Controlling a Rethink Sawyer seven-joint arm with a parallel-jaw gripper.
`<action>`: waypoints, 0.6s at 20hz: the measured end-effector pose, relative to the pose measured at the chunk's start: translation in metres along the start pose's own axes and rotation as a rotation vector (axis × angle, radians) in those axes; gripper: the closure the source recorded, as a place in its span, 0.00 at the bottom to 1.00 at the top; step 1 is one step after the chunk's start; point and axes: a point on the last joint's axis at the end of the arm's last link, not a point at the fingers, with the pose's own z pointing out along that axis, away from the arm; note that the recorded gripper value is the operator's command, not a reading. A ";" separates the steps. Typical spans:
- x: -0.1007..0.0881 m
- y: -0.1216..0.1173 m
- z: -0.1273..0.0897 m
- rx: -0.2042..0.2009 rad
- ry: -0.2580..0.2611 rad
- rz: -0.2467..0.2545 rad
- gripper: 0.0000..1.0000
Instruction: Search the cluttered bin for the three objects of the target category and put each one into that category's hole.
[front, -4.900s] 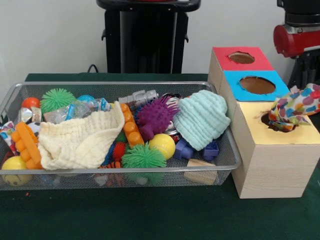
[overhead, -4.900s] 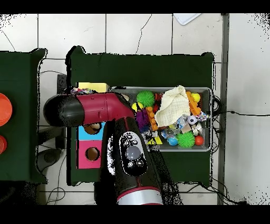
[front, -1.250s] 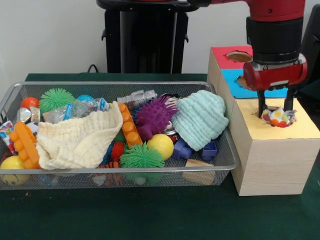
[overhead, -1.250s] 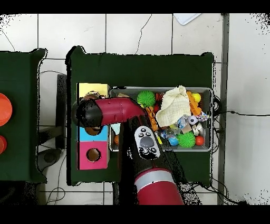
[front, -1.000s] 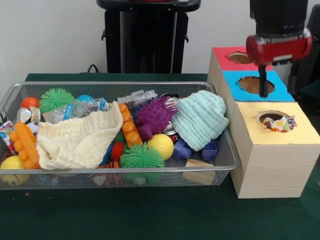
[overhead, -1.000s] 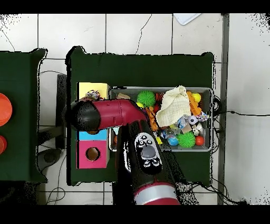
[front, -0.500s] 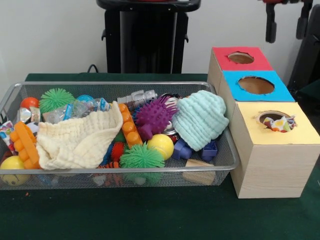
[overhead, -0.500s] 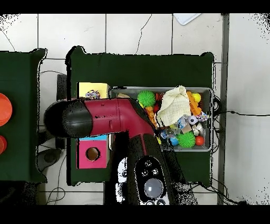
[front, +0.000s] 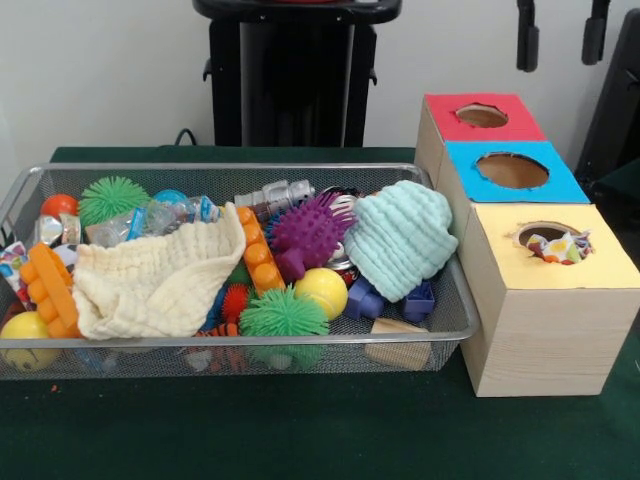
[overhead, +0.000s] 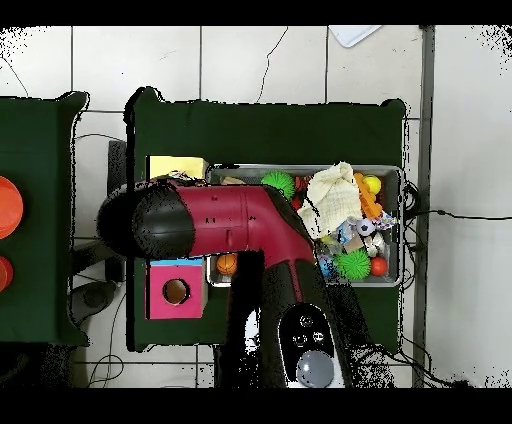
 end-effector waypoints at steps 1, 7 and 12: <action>-0.001 -0.005 0.002 0.001 -0.006 0.007 0.00; -0.016 -0.015 0.012 0.000 -0.027 0.019 0.00; -0.030 -0.019 0.018 -0.002 -0.042 0.024 0.00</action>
